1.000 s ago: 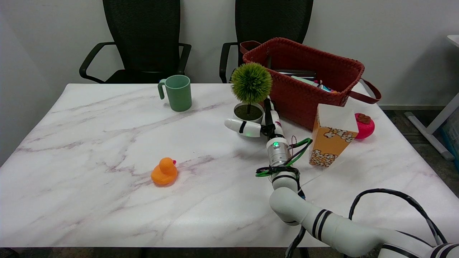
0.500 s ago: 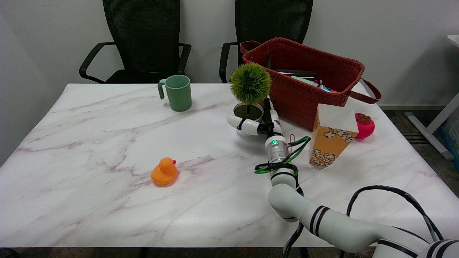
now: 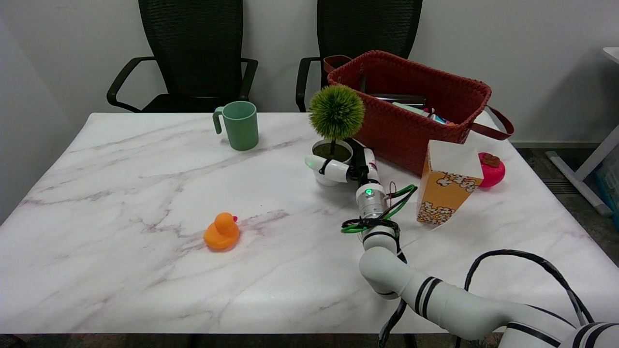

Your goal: Pick up the potted plant.

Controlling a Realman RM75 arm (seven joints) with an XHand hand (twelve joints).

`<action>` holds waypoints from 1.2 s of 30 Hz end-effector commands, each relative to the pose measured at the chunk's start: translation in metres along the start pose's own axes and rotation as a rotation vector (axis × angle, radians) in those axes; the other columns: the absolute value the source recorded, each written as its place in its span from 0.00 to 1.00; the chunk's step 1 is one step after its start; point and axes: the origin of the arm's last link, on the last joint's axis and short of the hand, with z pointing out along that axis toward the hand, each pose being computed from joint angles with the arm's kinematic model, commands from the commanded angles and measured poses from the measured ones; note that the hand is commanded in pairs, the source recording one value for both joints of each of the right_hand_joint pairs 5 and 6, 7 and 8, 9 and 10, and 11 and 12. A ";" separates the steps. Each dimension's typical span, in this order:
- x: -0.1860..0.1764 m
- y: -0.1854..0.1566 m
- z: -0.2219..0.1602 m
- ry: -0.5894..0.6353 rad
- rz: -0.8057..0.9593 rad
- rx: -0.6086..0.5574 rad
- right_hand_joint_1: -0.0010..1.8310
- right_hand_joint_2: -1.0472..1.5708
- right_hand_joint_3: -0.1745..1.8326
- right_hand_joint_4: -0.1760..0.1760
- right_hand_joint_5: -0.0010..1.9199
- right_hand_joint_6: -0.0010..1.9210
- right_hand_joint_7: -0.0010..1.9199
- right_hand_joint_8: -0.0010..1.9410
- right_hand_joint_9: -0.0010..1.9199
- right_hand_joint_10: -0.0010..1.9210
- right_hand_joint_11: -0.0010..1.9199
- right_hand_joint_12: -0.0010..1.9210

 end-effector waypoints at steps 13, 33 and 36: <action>-0.011 -0.023 -0.003 -0.016 0.045 0.057 0.65 0.68 0.20 0.50 0.39 0.39 0.70 0.69 0.68 0.68 0.49 0.49; -0.018 -0.063 -0.009 -0.039 0.059 0.199 0.66 0.69 0.23 0.50 0.43 0.43 0.74 0.74 0.73 0.73 0.62 0.62; -0.019 -0.075 -0.010 -0.045 0.064 0.239 0.66 0.69 0.23 0.50 0.43 0.43 0.75 0.74 0.73 0.73 0.63 0.63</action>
